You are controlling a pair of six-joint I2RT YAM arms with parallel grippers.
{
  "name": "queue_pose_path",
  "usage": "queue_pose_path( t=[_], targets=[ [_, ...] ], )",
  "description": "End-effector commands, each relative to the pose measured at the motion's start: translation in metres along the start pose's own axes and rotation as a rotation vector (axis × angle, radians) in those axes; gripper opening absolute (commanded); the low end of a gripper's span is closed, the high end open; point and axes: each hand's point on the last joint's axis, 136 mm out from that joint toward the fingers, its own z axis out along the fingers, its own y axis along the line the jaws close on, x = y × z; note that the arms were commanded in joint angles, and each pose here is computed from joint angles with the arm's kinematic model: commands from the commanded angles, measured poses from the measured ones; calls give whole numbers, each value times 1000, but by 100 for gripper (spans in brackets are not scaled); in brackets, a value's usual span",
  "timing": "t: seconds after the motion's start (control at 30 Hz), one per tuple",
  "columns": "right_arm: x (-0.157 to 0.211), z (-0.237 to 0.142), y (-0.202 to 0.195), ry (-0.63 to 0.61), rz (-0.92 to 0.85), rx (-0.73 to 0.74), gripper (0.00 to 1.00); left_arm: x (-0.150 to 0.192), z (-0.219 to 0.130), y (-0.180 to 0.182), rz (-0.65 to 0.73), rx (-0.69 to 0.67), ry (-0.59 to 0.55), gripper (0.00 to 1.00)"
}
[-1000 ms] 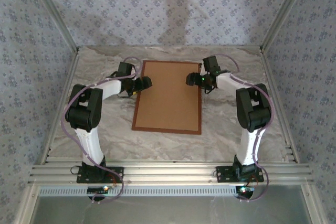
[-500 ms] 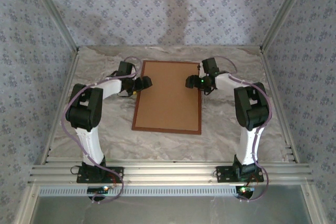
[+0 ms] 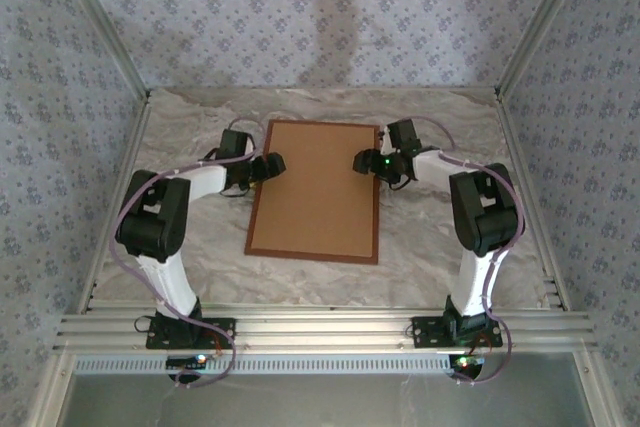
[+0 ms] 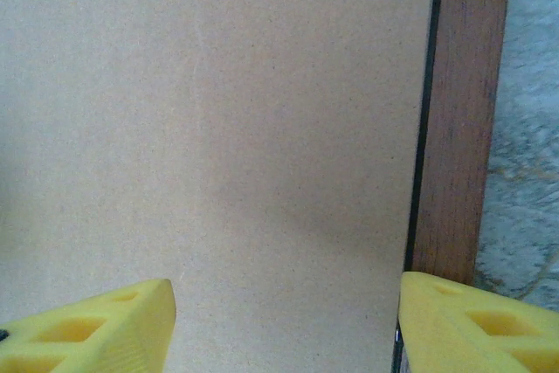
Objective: Put the photo into the frame
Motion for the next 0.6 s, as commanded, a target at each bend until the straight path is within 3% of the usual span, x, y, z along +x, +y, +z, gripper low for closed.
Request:
queue_pose_path(
  t=[0.0, 0.1, 0.57],
  targets=[
    [33, 3, 37, 121, -37, -107, 69, 23, -7, -16, -15, 65, 52, 88],
    [26, 2, 33, 105, -85, -61, 69, 24, -9, -7, -20, 38, 36, 88],
    [-1, -9, 62, 22, -120, -156, 67, 25, -4, 2, -25, 19, 51, 88]
  ],
)
